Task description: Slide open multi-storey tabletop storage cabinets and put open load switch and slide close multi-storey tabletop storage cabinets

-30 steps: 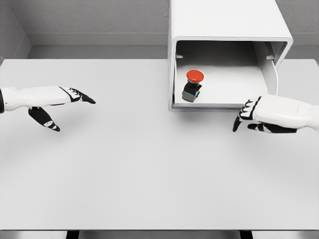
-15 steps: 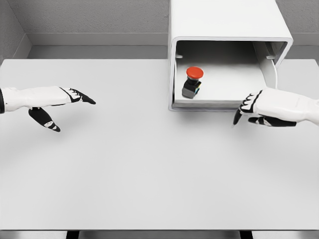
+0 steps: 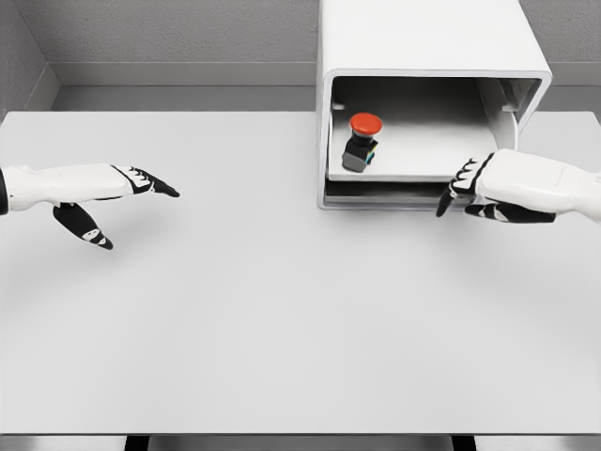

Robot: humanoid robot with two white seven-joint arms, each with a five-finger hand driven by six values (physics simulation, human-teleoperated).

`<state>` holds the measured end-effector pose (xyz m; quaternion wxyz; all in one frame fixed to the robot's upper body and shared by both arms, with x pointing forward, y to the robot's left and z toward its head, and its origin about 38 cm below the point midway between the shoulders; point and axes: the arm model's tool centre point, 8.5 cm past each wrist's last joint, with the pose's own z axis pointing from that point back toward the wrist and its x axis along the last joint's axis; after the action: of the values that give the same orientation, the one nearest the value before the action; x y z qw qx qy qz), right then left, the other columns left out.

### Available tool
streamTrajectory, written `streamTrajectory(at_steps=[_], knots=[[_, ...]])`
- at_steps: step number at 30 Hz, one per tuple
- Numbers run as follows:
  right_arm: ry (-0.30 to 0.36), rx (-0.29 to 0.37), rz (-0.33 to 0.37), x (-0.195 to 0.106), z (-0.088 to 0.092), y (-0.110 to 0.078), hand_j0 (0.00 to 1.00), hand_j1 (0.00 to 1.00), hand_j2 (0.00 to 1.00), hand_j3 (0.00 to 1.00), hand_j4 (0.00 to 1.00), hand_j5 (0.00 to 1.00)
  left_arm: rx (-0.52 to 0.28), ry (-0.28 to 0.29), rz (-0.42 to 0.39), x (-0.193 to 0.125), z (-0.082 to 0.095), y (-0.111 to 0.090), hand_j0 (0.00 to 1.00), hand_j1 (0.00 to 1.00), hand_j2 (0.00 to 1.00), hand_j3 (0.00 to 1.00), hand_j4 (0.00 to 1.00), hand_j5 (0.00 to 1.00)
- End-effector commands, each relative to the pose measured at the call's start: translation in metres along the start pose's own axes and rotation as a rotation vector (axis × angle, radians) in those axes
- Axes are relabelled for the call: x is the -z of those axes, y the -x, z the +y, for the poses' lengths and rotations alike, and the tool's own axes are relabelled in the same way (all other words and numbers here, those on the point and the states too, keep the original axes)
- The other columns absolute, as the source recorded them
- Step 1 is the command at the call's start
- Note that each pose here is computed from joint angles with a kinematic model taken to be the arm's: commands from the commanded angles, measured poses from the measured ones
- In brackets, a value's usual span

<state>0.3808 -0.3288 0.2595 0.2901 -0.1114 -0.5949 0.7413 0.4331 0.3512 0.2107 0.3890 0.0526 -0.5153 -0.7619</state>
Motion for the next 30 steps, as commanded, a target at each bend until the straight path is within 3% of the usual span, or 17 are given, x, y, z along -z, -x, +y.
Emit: streamTrajectory(at_steps=[1,19,30], knots=[[0.004,0.011,0.001,0.001,0.002,0.001,0.56,0.56,0.56,0.56,0.56,0.56,-0.007,-0.005,0.001,-0.001,0.0,0.001,1.0,1.0,1.0,1.0,1.0,1.0],[-0.023,0.009,-0.03,0.034,0.007,0.004,0.56,0.56,0.56,0.56,0.56,0.56,-0.008,-0.004,0.005,-0.002,0.0,0.002,1.0,1.0,1.0,1.0,1.0,1.0],[0.005,0.025,0.013,0.033,-0.003,0.024,0.58,0.58,0.58,0.58,0.58,0.58,-0.01,-0.004,0.008,-0.002,0.0,0.003,1.0,1.0,1.0,1.0,1.0,1.0]])
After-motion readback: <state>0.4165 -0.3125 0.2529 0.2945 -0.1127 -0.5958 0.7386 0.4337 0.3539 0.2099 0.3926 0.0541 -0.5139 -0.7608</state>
